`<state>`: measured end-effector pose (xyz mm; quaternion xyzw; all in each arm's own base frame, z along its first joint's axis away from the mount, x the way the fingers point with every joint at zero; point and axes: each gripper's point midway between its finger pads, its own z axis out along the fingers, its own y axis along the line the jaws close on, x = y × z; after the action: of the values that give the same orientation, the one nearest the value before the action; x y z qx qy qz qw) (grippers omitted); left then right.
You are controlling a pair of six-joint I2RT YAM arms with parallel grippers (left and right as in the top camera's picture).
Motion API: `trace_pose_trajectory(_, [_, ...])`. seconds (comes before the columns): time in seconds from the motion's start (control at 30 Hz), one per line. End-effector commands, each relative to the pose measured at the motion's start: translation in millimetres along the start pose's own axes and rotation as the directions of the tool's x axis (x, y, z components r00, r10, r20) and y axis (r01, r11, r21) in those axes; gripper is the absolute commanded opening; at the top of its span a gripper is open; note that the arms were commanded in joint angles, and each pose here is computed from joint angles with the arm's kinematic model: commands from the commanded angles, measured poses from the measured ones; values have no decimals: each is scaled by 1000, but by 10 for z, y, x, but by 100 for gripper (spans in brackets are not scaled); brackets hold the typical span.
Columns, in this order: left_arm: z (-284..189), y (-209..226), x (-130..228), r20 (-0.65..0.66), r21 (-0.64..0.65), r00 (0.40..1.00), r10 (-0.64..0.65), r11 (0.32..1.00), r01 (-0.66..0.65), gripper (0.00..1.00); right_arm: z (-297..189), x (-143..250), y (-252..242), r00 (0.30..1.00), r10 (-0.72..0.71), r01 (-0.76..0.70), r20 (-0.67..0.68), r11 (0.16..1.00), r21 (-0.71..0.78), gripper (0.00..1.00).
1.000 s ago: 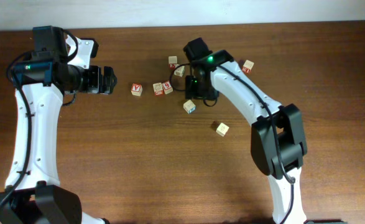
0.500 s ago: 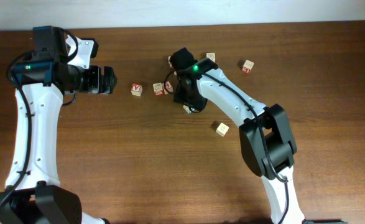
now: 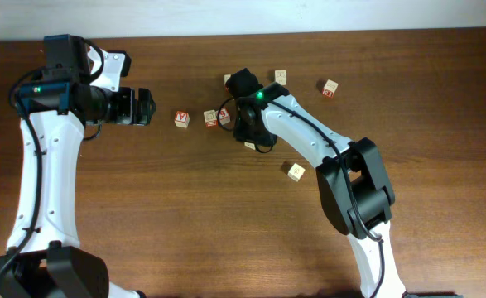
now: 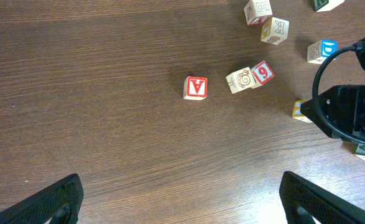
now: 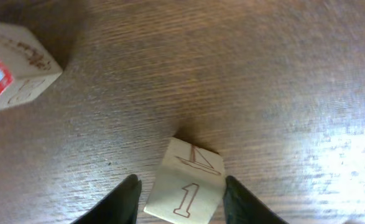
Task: Rotate 5 blocks
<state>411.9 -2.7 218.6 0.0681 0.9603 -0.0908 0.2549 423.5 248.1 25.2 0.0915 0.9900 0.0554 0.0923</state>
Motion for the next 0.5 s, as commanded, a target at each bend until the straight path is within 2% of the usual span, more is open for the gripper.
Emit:
trace_pose_trajectory(0.0, [-29,-17,-68,18,11,1000,-1,1000,1,99,69,46,-31,985,-173,174,-11,985,22,36])
trace_pose_trajectory(0.23, [-29,-17,-68,18,11,1000,-1,1000,1,99,66,160,11,913,-403,402,-57,915,-33,37])
trace_pose_trajectory(0.37, [-29,-17,-68,18,11,1000,-1,1000,1,99,41,325,-35,901,-414,410,-130,910,-57,37])
trace_pose_trajectory(0.47, [-29,-17,-68,18,11,1000,-1,1000,1,99,-29,637,-126,877,-399,388,-269,917,-96,38])
